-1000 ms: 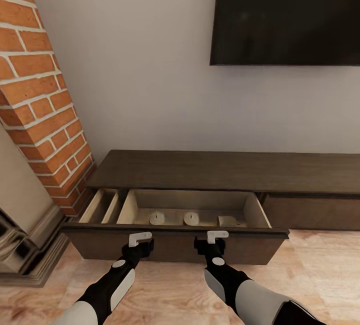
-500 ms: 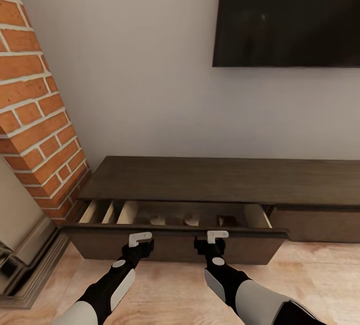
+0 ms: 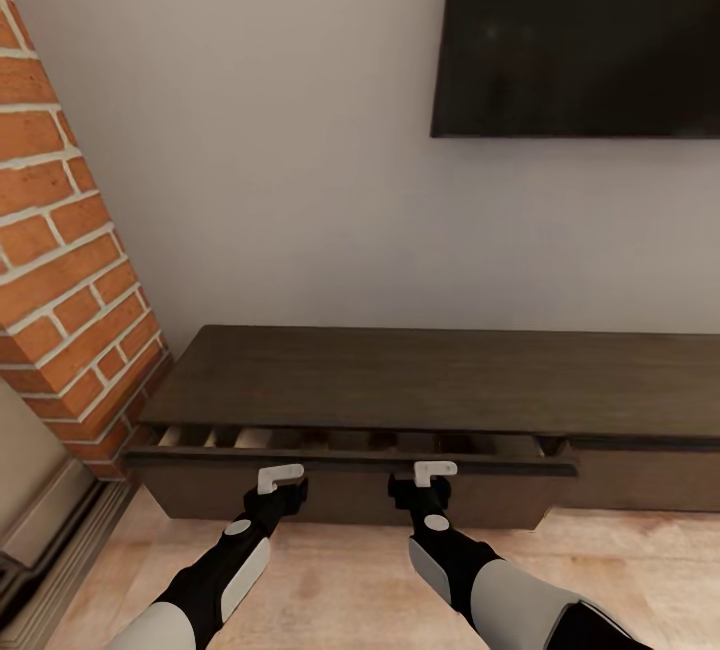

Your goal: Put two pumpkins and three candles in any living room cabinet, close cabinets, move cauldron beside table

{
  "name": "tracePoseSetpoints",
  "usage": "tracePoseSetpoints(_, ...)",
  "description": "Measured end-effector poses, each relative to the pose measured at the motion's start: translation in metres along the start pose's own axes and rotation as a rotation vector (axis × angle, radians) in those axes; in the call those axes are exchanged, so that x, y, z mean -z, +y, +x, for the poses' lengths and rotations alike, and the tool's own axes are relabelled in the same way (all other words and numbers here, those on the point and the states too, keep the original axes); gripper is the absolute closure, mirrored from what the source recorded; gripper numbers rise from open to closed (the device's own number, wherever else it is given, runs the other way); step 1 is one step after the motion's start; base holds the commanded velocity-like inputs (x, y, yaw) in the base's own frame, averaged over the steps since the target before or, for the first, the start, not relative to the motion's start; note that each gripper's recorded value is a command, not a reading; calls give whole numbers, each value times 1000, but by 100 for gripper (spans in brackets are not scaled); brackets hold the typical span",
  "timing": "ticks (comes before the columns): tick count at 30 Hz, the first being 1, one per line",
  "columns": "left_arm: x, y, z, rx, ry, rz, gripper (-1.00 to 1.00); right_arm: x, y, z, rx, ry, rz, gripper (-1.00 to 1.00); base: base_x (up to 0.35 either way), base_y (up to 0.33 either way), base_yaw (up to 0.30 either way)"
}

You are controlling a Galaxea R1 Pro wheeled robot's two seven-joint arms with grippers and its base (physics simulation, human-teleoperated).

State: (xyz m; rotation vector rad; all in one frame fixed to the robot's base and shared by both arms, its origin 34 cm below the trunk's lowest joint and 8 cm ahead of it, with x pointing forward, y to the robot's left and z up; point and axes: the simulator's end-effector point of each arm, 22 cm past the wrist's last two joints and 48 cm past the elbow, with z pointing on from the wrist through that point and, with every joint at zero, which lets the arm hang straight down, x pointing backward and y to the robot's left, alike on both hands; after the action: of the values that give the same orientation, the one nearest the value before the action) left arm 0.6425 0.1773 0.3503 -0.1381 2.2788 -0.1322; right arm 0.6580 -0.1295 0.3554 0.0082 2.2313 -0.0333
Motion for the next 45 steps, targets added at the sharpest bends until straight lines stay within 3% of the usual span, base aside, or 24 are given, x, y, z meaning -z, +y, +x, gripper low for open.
tracePoseSetpoints(25, 0, 0, -2, -4, -9, 1, -100, 0, 2, -1, 10, -3, -6, -100, 99, 0, 0)
tracePoseSetpoints(45, 0, 2, 0, 0, 2, -3, -100, 0, 3, -1, 20, -4, -10, -100, -290, 0, 0)
